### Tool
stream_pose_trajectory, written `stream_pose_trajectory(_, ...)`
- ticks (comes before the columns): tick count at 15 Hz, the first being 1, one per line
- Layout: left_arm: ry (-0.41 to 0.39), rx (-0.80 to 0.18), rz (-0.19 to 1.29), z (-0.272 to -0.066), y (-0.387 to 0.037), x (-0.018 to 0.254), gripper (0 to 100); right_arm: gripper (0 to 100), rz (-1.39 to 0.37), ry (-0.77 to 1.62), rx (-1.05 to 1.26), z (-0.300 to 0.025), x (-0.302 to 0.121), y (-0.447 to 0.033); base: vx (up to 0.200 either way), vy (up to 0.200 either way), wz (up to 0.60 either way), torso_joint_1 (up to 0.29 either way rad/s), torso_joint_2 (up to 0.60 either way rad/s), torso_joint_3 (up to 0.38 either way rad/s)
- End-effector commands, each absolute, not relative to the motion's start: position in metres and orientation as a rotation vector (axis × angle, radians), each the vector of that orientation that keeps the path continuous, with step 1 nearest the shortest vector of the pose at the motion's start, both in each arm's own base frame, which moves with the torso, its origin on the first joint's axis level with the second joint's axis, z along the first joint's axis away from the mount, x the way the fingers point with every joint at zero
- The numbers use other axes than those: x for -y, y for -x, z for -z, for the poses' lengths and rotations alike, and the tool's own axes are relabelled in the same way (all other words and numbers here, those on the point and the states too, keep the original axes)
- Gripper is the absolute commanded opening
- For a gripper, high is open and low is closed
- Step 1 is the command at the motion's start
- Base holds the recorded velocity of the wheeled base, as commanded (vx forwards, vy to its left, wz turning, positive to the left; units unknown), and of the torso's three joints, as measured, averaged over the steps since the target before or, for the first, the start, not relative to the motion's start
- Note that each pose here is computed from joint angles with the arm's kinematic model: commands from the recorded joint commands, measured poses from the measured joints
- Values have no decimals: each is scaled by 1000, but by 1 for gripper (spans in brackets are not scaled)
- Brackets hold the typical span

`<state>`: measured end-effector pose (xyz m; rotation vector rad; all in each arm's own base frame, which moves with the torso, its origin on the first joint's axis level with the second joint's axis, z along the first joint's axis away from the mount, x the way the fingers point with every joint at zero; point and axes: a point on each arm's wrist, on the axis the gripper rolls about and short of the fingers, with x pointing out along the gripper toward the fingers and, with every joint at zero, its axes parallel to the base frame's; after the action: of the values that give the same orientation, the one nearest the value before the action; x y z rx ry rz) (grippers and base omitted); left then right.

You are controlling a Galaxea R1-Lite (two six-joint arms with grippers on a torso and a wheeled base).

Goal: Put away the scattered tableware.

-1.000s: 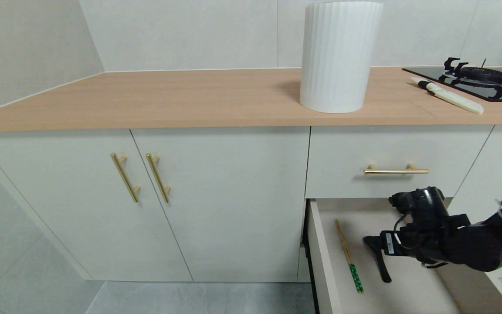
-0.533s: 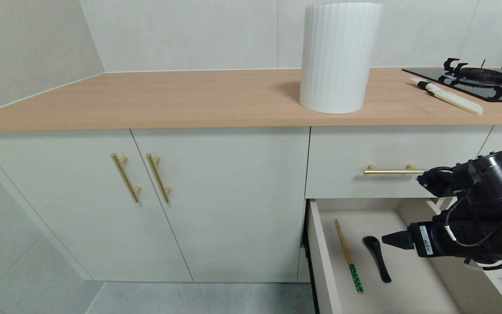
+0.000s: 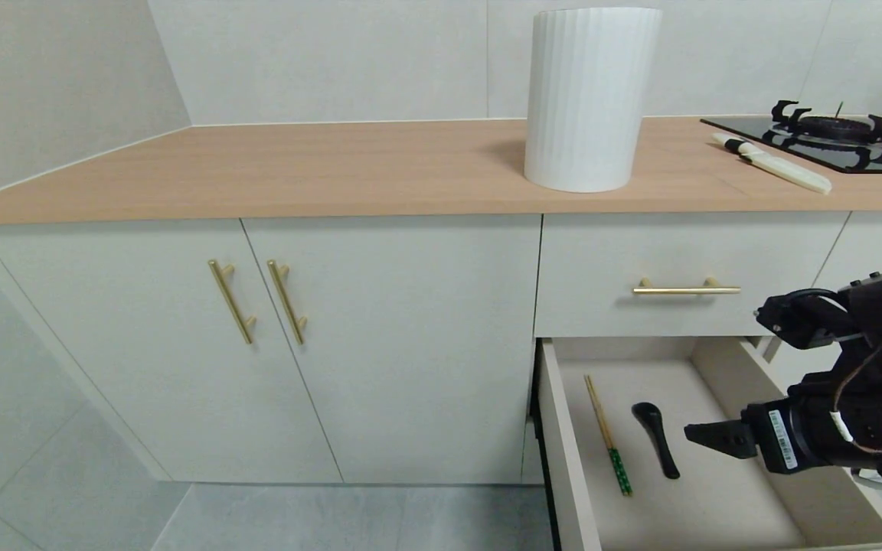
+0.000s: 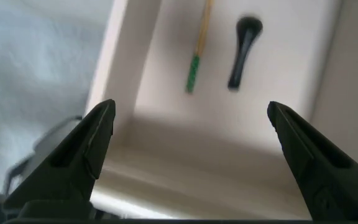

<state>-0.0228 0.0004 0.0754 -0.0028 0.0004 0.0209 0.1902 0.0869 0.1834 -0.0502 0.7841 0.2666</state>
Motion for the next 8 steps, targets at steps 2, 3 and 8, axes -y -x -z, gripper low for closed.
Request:
stream_pose_trajectory(2,3,0,-21,-75,23,0,100,100,-284,90,-822,-181,-87,-185,-200,0,0,-2,-2,-2)
stream_pose_trajectory(3,3,0,-21,-75,23,0,100,100,-293,113,-848,-178,-87,-183,0,0,0,0,0,0)
stream_pose_trajectory(8,2,0,-23,-75,23,0,100,100,-344,285,-1147,-151,-93,-175,0,0,0,0,0,0)
